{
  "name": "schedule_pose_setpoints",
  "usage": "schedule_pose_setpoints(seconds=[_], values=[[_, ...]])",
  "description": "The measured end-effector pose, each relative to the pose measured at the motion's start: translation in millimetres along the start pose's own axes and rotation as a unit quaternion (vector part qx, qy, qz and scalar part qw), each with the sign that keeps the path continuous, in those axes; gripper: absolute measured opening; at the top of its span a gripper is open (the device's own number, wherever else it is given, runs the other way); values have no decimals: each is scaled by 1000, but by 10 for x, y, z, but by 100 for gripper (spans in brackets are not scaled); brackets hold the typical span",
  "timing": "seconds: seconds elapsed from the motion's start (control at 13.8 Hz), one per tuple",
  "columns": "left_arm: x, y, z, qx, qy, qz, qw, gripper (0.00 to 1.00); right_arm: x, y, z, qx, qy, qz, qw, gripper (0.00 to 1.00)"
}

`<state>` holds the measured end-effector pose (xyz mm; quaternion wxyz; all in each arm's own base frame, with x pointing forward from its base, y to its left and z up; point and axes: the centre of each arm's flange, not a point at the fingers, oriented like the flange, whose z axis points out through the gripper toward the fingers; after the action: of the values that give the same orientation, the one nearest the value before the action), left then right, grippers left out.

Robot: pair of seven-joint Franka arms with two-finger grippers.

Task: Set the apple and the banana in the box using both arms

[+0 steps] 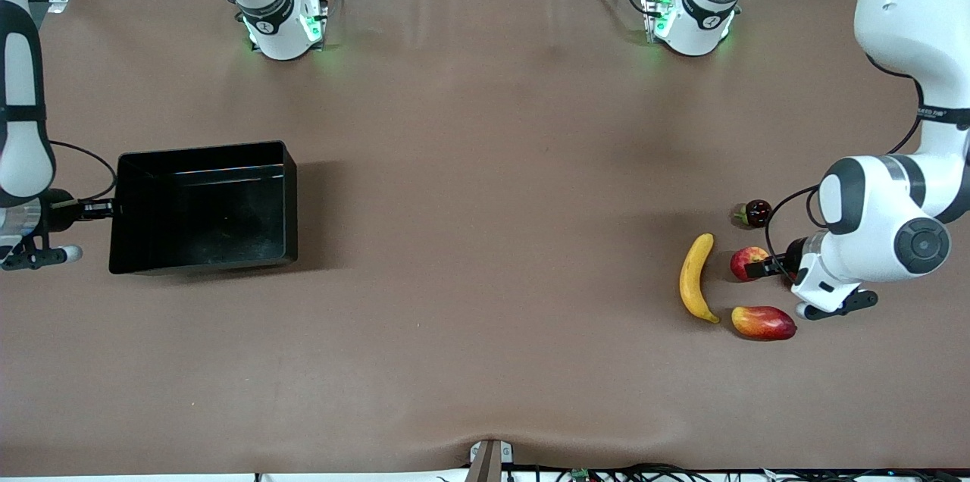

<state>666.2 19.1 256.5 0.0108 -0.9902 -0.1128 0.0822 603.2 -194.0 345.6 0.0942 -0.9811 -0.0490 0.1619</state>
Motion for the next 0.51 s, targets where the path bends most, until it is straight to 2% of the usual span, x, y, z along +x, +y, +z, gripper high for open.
schedule_pose_setpoints(seconds=[0.29,0.43,0.51], values=[[51,-5,398,0,-13,6,1000,100,211,-908,-63,61,-21,50,997,6],[54,-16,494,1,-19,5,1000,100,349,-1501,11,75,-32,59,995,6],[54,-18,523,1,-21,5,1000,93,402,-1798,57,79,-38,66,994,6]])
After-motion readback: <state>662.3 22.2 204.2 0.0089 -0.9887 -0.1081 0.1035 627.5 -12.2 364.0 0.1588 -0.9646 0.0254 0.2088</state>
